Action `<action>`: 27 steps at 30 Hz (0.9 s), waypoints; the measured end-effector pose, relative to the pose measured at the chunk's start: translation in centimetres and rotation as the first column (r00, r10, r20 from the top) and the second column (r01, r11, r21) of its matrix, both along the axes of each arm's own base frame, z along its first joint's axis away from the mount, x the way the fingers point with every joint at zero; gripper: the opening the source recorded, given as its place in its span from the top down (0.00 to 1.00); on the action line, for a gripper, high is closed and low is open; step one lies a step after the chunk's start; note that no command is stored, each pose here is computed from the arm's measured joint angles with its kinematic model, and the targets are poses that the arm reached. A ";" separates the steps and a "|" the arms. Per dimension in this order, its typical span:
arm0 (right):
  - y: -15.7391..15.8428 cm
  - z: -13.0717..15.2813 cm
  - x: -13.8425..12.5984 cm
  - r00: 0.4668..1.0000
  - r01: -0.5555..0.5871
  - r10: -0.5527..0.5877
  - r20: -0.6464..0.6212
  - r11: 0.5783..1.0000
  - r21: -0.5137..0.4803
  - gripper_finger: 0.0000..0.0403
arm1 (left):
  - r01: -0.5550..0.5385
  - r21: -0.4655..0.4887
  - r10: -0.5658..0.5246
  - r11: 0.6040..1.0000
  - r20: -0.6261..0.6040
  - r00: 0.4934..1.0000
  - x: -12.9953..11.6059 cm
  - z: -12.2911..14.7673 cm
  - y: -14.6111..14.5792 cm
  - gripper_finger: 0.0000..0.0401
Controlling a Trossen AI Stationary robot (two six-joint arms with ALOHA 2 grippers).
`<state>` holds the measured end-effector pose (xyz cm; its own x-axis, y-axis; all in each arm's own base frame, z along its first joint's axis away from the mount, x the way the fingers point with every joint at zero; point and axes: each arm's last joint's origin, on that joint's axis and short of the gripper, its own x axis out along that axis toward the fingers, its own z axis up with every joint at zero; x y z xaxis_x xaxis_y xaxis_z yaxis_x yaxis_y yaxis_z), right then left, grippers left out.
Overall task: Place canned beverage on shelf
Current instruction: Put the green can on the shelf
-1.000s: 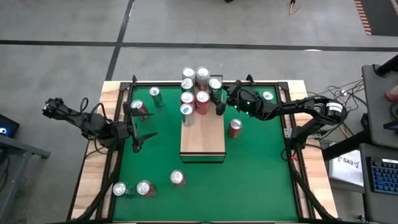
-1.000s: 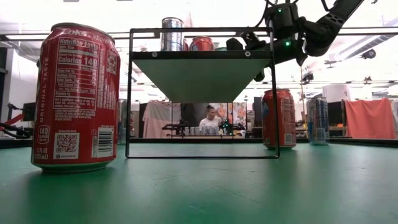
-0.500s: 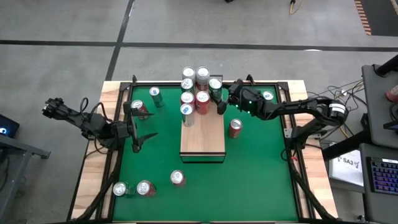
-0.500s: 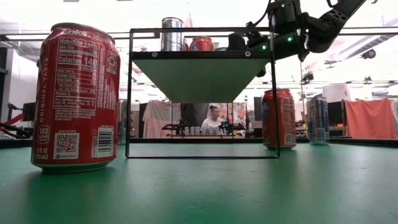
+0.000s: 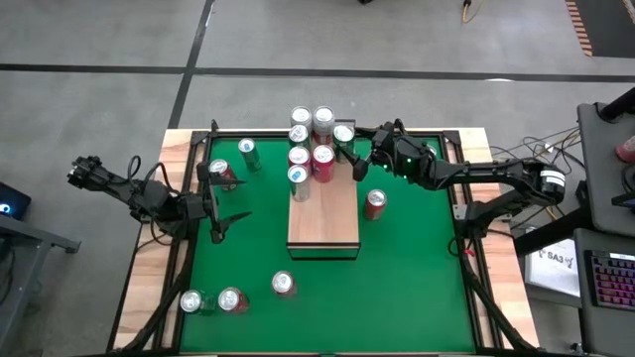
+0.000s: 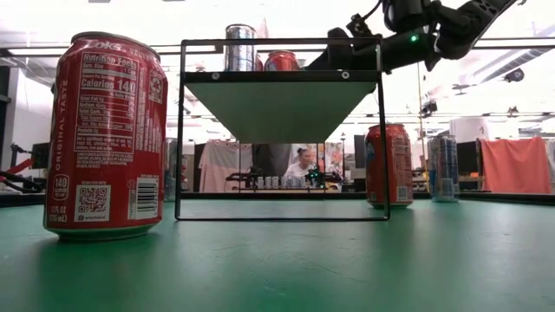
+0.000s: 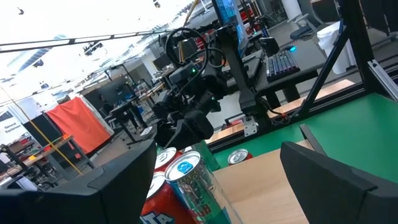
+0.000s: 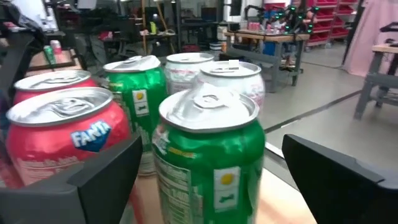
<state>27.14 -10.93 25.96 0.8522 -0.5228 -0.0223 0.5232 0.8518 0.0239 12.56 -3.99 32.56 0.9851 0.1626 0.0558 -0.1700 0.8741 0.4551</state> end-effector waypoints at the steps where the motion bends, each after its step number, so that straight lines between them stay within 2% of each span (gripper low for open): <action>1: 0.0 0.0 0.0 1.000 -0.007 0.007 0.000 1.000 0.000 0.08 | 0.000 0.000 0.000 1.000 0.000 1.000 0.0 0.0 0.0 0.19; 12: -0.1 0.2 0.3 0.998 -0.012 0.011 -0.055 1.000 -0.008 0.34 | 0.000 -0.001 0.000 1.000 0.003 1.000 0.0 0.0 0.0 0.19; 15: -0.1 0.4 0.4 0.997 -0.013 0.012 -0.074 1.000 -0.016 0.38 | 0.000 -0.001 0.000 1.000 0.002 1.000 0.0 0.0 0.0 0.19; 18: -0.2 0.7 0.5 0.996 -0.013 0.012 -0.088 1.000 -0.014 0.36 | 0.000 -0.001 0.000 1.000 0.002 1.000 0.0 0.0 0.0 0.19; 27: -0.4 1.9 1.0 0.981 -0.007 0.013 -0.194 0.999 0.032 0.22 | 0.000 -0.011 0.000 1.000 0.001 1.000 0.1 0.0 0.0 0.19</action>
<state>28.16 -11.32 27.84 0.8350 -0.5109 -0.2043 0.5121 0.8574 -0.0510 12.62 -4.01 32.55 0.9851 0.1629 0.0555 -0.1705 0.8789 0.4454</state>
